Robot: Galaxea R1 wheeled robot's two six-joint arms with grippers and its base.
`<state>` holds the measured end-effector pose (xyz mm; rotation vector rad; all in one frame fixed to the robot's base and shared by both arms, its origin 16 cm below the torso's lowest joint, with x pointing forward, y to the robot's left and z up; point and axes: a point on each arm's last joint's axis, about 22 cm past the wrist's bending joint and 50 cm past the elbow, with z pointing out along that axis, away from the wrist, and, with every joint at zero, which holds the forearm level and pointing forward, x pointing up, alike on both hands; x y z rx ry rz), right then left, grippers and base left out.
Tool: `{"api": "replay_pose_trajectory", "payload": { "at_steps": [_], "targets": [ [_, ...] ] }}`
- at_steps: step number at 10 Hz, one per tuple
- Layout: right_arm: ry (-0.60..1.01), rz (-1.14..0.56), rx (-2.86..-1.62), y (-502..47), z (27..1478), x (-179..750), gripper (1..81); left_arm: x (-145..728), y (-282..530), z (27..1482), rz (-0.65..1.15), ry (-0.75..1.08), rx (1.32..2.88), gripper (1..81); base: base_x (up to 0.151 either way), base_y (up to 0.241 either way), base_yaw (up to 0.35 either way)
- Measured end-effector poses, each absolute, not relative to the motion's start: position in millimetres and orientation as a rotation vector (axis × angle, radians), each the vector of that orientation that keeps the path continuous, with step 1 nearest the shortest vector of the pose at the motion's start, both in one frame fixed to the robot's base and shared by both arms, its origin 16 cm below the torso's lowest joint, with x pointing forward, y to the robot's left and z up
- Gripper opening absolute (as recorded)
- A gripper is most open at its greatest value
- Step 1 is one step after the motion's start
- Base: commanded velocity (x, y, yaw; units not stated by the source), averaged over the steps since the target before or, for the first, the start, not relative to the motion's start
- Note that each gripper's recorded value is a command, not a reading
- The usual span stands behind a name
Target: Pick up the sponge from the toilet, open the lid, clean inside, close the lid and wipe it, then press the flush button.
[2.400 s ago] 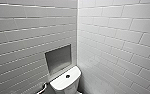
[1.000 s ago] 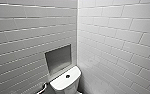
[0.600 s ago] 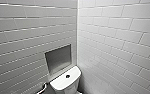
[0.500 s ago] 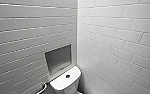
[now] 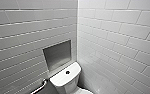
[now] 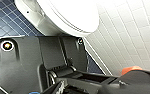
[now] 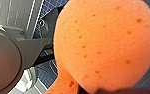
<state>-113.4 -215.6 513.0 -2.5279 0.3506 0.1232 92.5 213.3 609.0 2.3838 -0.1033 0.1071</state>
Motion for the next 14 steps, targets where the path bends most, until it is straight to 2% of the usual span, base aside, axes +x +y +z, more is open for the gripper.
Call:
{"api": "replay_pose_trajectory", "payload": {
  "at_steps": [3, 9, 14],
  "targets": [
    [0.380, 0.163, -2.515, -213, 519, -123, 1.0, 185, 197, 655, 0.167, -0.150, 2.316, 81.1, 0.000, 0.000, 0.000],
    [0.384, 0.163, -2.514, -213, 519, -121, 1.0, 312, 176, 737, 0.214, -0.240, 2.261, 81.1, 0.000, 0.000, 0.000],
    [0.402, 0.211, -2.509, -209, 521, -133, 1.0, 414, 153, 794, 0.265, -0.174, 2.217, 81.1, 0.000, 0.000, 0.000]
  ]
}}
